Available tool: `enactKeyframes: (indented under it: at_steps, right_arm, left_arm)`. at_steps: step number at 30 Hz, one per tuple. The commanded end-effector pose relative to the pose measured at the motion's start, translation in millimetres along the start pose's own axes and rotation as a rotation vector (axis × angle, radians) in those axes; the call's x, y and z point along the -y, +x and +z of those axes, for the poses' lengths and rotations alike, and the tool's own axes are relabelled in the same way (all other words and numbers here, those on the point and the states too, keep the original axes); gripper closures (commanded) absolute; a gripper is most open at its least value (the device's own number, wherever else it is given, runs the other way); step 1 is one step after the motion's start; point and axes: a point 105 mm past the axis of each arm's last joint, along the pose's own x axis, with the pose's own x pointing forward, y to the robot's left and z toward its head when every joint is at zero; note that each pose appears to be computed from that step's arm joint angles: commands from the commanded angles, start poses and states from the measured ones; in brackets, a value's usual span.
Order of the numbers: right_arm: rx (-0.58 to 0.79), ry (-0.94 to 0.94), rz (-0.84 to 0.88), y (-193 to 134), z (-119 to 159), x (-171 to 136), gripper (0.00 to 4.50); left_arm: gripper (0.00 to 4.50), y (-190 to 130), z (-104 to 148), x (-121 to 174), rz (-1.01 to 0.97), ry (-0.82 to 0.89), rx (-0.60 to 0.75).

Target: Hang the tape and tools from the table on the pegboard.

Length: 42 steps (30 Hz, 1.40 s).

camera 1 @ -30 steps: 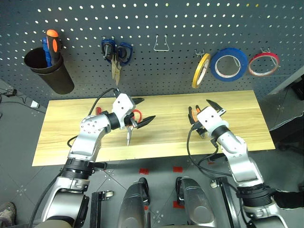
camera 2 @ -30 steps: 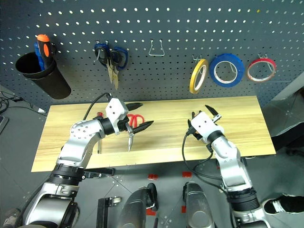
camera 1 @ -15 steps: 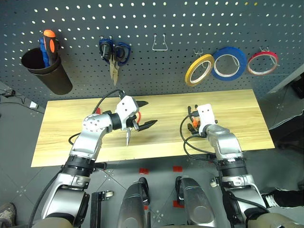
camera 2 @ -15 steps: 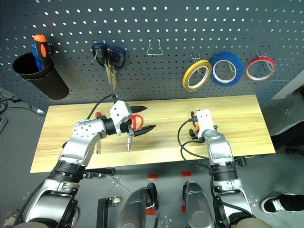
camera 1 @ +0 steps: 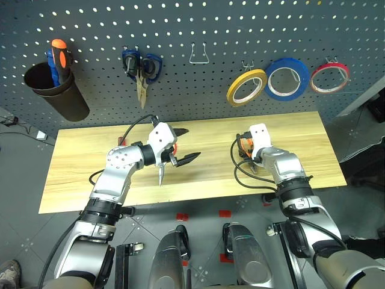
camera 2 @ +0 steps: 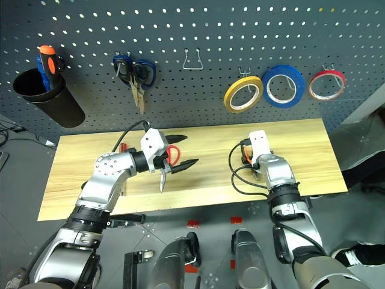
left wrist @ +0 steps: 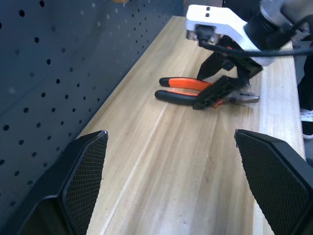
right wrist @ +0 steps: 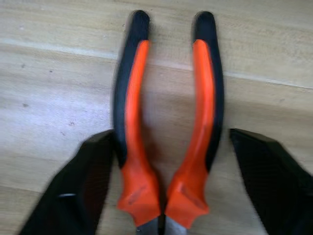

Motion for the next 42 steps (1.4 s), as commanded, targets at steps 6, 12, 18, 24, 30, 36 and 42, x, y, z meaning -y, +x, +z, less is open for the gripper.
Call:
enactKeyframes:
  at_steps: [6,12,18,24,30,36,42]
  right_arm:
    - [-0.038,0.053,0.038,-10,-17,-8,1.69]
    - [0.307,-0.117,0.121,-66,27,-52,1.69]
    - [0.894,-0.258,0.056,-157,107,-88,1.69]
    - [1.279,-0.253,0.002,-214,184,-102,1.69]
    - [1.494,-0.232,0.055,-238,241,-126,1.69]
    - [1.558,-0.214,0.084,-235,266,-140,1.69]
    - [1.580,-0.207,0.080,-221,281,-147,1.69]
  left_arm:
    - [0.09,-7,9,2,0.009,-0.005,0.033]
    - [0.09,-24,16,-8,0.162,-0.076,0.079]
    - [0.09,-39,37,-10,0.326,-0.182,0.163]
    - [0.09,-44,39,-9,0.420,-0.223,0.146]
    - [0.09,-38,56,-27,0.502,-0.186,0.168]
    - [0.09,-28,70,-34,0.506,-0.167,0.177]
    - [0.09,-19,74,-39,0.505,-0.134,0.178]
